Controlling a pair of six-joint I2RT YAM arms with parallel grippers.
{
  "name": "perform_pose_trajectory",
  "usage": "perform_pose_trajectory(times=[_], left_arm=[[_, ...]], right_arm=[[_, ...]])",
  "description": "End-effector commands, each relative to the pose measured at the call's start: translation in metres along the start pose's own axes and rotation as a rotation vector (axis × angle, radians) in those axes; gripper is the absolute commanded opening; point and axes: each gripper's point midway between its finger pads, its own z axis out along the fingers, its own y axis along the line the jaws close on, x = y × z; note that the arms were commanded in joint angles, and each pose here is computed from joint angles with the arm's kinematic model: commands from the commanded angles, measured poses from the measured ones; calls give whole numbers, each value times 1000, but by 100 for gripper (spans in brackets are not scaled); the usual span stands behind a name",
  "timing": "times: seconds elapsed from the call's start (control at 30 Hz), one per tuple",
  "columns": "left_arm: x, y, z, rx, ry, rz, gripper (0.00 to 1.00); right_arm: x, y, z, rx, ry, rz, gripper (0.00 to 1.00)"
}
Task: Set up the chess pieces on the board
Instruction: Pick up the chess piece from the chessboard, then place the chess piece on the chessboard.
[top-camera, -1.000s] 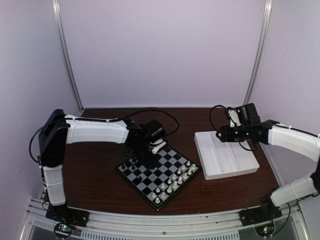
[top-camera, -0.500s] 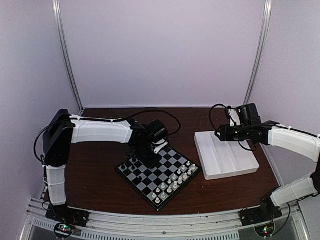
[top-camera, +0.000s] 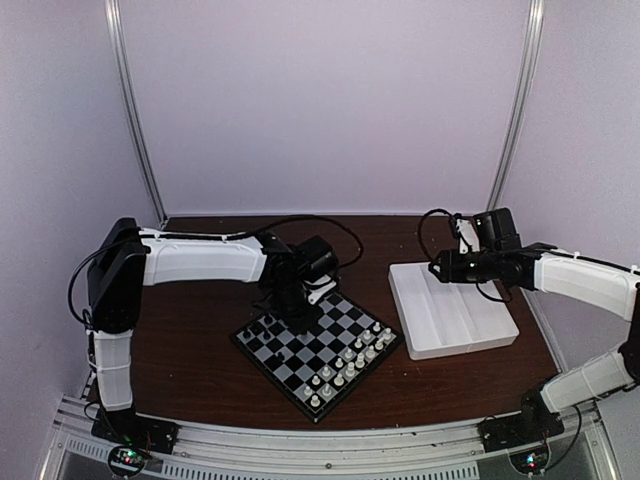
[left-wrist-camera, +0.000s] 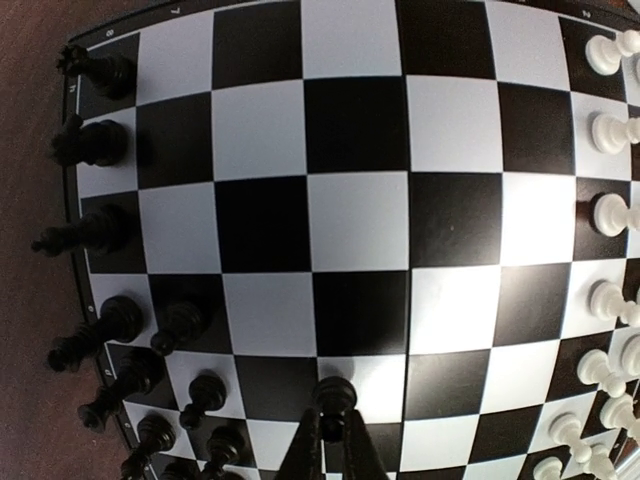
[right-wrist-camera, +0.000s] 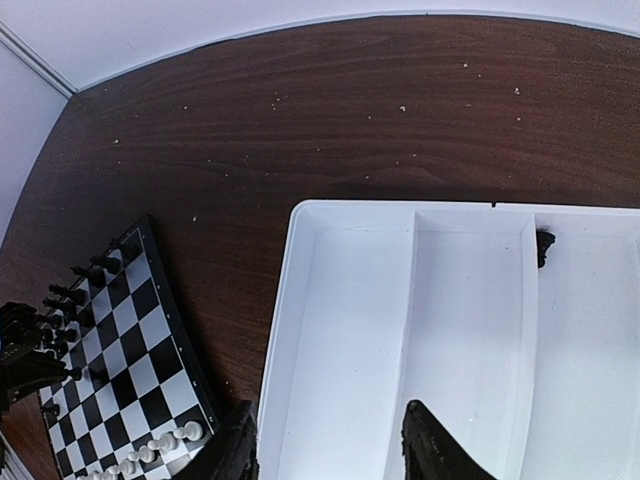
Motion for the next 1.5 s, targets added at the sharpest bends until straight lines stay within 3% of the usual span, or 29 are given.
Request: perform_pose_trajectory(times=[0.0,0.43,1.47], left_arm=[[-13,0,-9,-10,-20,18,0],[-59,11,-16,-21,-88,46,1],[-65,55,13,-136,-17,100,1]], right_arm=[[1,-4,3,-4,-7,20,49],[1,-8,-1,-4,-8,24,49],[-4,-15,-13,23,-20,15,50]])
